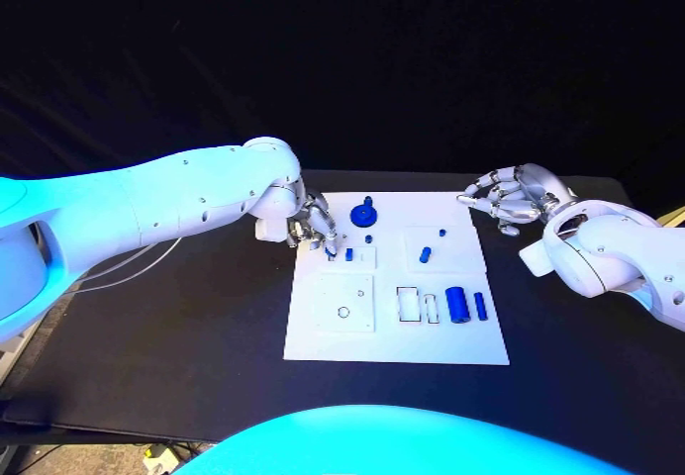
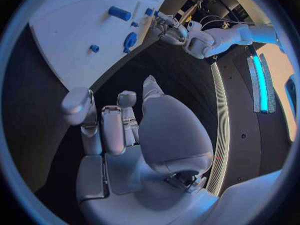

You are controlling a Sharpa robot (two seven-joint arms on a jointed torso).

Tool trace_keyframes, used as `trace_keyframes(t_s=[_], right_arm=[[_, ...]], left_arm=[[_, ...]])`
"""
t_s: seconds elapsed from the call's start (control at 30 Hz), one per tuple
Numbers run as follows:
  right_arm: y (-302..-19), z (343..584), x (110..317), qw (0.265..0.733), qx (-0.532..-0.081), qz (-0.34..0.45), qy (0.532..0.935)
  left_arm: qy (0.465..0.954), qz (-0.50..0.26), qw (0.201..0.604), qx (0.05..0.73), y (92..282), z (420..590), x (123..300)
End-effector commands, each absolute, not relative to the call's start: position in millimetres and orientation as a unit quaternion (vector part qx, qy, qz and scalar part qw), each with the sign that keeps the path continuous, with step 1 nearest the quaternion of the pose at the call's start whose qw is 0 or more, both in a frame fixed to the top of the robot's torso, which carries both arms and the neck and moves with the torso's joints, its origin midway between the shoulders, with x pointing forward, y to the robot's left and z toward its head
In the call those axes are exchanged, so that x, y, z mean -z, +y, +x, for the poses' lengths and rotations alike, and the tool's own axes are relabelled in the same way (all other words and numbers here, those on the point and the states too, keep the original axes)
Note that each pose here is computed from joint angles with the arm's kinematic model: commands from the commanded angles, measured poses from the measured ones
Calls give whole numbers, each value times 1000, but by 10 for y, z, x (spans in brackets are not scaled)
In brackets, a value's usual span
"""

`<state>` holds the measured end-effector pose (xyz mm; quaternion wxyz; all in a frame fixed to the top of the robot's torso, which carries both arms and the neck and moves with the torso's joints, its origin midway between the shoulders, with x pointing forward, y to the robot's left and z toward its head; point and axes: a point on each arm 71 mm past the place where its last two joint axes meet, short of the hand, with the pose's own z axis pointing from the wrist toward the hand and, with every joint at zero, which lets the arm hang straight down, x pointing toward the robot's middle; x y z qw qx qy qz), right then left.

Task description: Assemble the parts on the task board

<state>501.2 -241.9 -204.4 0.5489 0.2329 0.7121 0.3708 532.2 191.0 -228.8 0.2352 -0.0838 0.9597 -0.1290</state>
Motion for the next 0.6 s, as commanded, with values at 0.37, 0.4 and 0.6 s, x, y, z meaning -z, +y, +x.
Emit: trace_keyframes(t_s=[0.37,0.4,0.6], right_arm=[[-2405,5009,2044,549,-373,231,712],[-2405,5009,2044,549,-373,231,712],[-2408,5009,2045,549,-372,231,712]], left_arm=[[958,-93,236,134,1874,5335,2296],[958,-93,235,134,1872,5335,2297],[959,-90,232,133,1871,5328,2307]])
